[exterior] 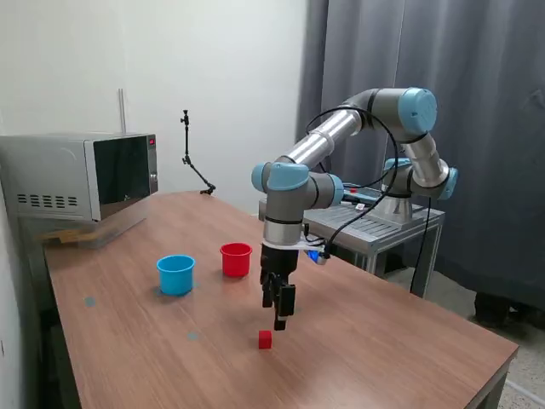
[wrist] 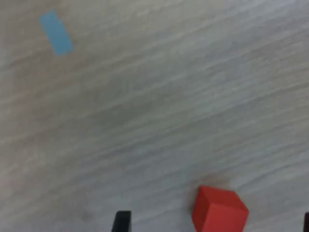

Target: Place red objects in the red bin, and blue objects in the blue bin.

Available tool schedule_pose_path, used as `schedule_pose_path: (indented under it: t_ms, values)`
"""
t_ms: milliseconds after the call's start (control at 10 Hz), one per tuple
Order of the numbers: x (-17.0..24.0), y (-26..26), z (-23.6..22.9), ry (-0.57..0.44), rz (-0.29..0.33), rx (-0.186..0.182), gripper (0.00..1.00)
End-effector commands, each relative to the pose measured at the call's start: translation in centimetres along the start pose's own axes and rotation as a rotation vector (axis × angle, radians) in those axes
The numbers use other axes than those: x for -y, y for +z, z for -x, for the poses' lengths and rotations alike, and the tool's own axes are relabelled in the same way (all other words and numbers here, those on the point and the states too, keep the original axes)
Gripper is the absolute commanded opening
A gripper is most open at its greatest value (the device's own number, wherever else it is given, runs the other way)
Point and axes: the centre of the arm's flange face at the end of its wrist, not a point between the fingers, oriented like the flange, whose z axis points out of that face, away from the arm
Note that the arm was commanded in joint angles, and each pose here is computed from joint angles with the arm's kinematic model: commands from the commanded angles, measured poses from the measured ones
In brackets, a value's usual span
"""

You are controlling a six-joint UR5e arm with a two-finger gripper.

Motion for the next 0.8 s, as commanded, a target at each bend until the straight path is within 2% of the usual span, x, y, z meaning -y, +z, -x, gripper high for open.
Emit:
schedule_pose_path:
  t_ms: [0,400,500,700]
  values:
    - [-0.6,-0.4,0.0,-0.093,0.015,-0.01,1.0]
    - [-0.7,-0.8,-0.2,-0.119,0.019,-0.017,1.0]
    - [-0.5,0.1,-0.7,-0.119,-0.011,-0.06,1.0]
    - [-0.6,0.3,-1.0,-0.115,-0.009,-0.064,1.0]
